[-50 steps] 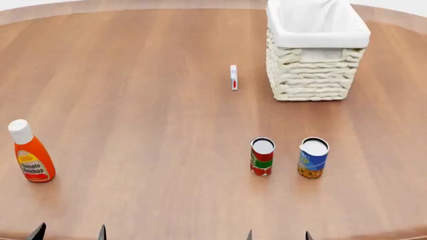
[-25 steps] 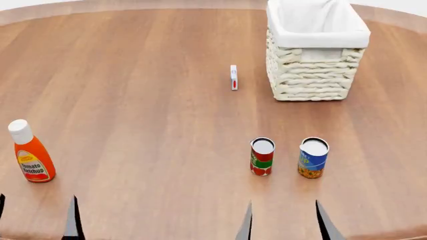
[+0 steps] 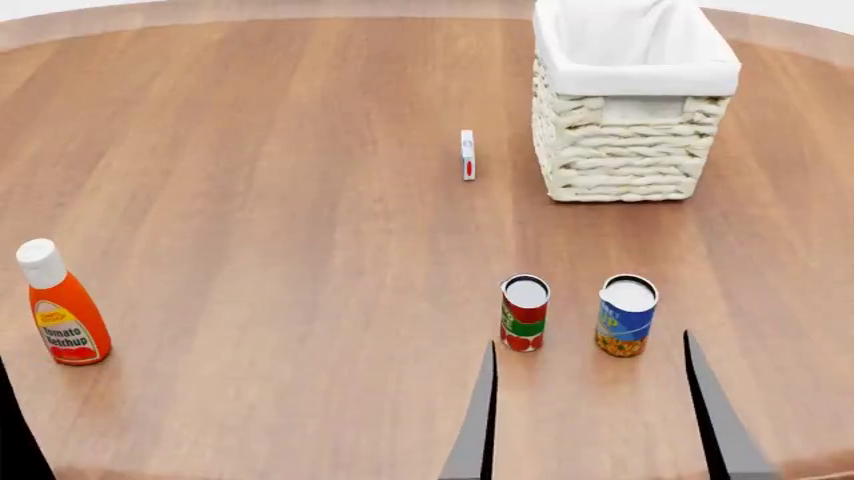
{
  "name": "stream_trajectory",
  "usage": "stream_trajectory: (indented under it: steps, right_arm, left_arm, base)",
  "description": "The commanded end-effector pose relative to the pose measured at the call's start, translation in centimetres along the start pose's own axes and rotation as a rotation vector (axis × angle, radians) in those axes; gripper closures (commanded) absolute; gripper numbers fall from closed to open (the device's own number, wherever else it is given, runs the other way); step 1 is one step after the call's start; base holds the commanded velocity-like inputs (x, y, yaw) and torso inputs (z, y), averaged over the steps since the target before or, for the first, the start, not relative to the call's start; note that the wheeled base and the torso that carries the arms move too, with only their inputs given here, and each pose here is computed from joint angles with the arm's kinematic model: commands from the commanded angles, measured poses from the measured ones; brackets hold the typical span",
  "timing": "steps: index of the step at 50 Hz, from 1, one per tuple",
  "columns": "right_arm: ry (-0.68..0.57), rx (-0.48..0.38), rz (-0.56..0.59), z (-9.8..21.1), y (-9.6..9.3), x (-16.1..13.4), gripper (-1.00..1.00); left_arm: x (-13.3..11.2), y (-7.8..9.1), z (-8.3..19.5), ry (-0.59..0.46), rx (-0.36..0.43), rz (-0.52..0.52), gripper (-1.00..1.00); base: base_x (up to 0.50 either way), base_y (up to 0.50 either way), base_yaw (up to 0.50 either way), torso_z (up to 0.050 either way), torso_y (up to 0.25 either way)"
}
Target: Pick up the alphabet soup and the cream cheese box, and put them in the basket.
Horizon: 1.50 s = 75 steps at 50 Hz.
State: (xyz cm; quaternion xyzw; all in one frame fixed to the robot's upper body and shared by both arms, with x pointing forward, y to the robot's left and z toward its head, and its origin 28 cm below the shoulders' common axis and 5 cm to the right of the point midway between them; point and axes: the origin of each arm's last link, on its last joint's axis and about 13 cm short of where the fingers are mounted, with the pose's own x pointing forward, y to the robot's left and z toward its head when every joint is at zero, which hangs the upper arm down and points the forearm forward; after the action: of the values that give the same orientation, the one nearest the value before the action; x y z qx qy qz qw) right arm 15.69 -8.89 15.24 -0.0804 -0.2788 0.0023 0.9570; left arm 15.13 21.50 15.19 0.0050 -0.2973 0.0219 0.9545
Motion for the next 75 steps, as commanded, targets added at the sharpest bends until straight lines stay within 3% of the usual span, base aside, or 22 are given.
stream_trajectory:
  steps: [1,16,75]
  right_arm:
    - [-0.063,0.001,-0.004,1.35,-0.16,-0.25,-1.0]
    - [-0.033,0.005,0.014,0.97,-0.09,-0.26,-1.0]
    - [-0.03,0.027,0.03,1.0,0.04,-0.49,-1.0]
  left_arm:
    - [-0.14,0.06,1.44,-0.067,-0.003,0.004,-1.0]
    - [-0.17,-0.08,1.33,-0.064,0.007,-0.001,-1.0]
    - [-0.46,0.02,1.36,-0.063,0.019,0.004,-1.0]
  base:
    - [0.0,0.0,0.0,0.0,0.0]
    - [0.03,0.0,0.0,0.0,0.0]
    - [0.27,0.0,0.0,0.0,0.0]
